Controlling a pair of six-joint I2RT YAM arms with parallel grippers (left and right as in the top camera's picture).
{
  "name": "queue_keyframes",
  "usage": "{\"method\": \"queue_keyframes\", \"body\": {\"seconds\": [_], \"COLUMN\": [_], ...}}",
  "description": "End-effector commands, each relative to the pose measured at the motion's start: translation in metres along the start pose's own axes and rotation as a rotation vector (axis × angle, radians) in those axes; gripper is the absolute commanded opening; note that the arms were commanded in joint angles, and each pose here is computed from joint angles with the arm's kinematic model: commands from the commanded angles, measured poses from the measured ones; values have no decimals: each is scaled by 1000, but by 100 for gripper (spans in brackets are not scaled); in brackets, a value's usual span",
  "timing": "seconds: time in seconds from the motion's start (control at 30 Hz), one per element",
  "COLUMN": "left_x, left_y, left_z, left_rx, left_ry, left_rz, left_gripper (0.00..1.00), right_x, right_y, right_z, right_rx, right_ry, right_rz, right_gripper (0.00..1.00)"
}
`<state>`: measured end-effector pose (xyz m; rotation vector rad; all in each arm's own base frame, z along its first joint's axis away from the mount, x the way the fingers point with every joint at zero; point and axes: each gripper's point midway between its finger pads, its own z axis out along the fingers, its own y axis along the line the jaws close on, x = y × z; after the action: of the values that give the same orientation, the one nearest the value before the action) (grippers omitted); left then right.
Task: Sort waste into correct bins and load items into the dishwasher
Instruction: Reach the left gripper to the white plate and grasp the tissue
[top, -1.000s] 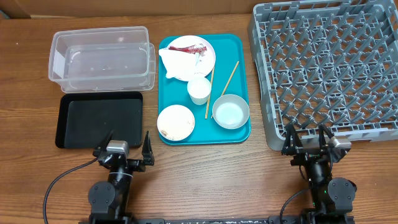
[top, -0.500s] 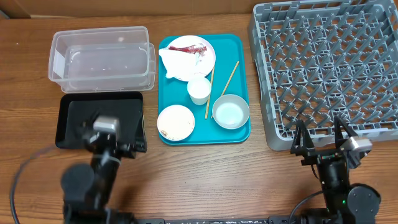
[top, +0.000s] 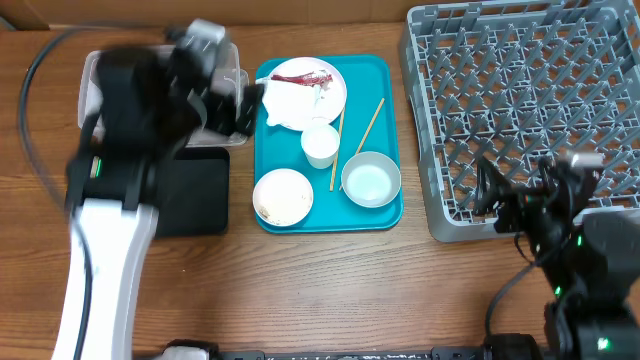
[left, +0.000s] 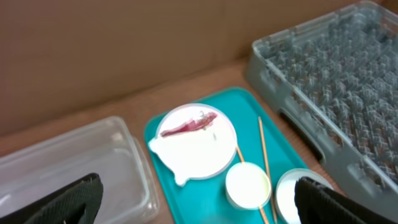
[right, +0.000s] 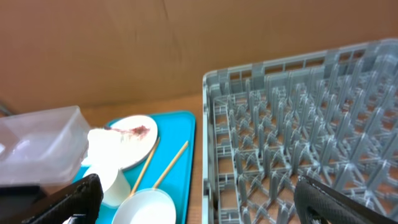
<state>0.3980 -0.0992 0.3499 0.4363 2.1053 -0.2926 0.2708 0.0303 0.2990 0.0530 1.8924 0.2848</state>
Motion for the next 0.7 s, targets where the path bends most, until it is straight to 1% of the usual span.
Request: {"method": "queue_keyframes", "body": {"seconds": [0.0,0.07,0.17,0.23,0.3,0.53,0.67], "left_x": [-27,-28,-21,-13,-5,55,92], "left_y": [-3,-2,-10,-18,-20,-9,-2], "left_z": [36,63,103,131,159,244,275], "left_rx": [-2,-16,24,69,78,82,65], "left_ry": [60,129,210,238,247,356,432], "left_rz": [76,81,138,156,171,149,142], "left_gripper": [100,99,100,100,100,100,100], "right_x": [-11,-7,4,12,18,38,42], "right_y": [12,13,17,18,17,13,12], "right_z": [8,17,28,33,37,40,40], "right_rx": [-53,-67,-101,-114,-113,-100,-97], "right_ry": [44,87,142,180,210,296,312], "right_rz": [-5,4,17,26,33,54,58], "right_gripper": [100,100,100,100,100,100,100]}}
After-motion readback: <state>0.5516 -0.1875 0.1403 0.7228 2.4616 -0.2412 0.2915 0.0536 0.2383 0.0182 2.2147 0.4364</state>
